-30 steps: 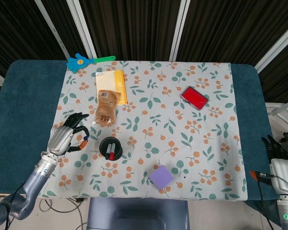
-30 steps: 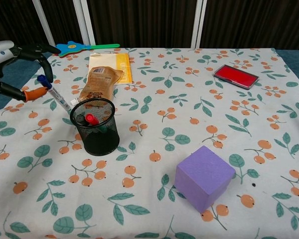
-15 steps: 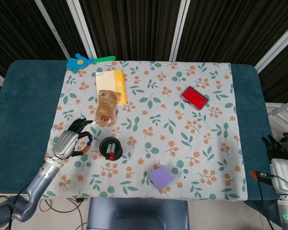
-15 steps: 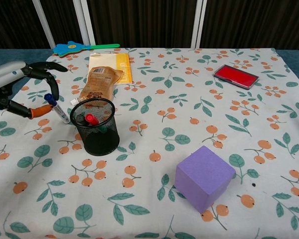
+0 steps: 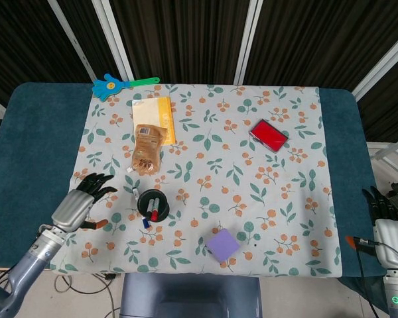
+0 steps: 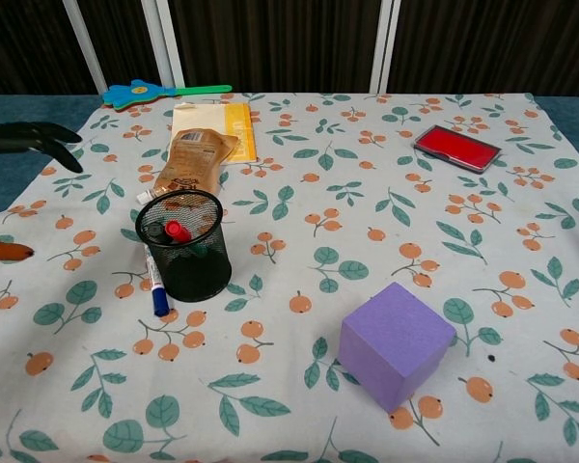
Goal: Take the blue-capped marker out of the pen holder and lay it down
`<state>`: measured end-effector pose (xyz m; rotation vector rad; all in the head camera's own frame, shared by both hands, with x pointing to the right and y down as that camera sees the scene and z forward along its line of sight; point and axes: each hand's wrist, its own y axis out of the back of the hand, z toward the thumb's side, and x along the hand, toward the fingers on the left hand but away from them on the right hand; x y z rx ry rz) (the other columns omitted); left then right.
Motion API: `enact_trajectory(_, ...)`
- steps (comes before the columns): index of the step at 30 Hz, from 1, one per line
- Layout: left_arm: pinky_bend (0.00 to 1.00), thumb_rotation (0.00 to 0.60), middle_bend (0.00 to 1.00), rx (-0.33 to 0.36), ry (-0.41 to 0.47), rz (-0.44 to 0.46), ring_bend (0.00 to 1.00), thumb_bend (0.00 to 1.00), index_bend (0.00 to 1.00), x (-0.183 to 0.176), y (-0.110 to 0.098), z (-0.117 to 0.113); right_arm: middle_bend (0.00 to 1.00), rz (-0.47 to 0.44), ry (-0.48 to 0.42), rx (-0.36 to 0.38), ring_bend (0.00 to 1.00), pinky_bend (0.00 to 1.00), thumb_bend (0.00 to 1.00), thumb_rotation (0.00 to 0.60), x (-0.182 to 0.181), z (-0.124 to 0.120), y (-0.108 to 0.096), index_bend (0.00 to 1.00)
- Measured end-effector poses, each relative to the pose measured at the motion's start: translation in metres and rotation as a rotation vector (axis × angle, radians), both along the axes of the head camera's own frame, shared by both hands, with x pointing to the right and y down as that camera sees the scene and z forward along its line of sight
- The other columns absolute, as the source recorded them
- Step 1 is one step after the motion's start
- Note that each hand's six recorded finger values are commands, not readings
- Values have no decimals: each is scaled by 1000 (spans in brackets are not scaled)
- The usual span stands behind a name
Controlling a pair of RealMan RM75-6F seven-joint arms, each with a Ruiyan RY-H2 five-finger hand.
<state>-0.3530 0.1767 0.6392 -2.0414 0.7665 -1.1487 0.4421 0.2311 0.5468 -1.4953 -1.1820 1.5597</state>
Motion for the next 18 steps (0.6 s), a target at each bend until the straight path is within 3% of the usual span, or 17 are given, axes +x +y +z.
enact_trajectory(9,0,600,32,170,-122,-143,0,132,213,-45,-2,-50,23,-1,4,3,91,191,62,600,0,0,0,64)
enact_trajectory(15,0,600,32,208,-245,-291,0,132,211,-81,21,-73,23,-3,4,7,91,191,61,600,0,0,-1,63)
enact_trajectory(18,0,600,30,186,-276,-334,0,132,208,-96,33,-74,23,-4,3,7,91,192,62,600,0,-1,-1,63)
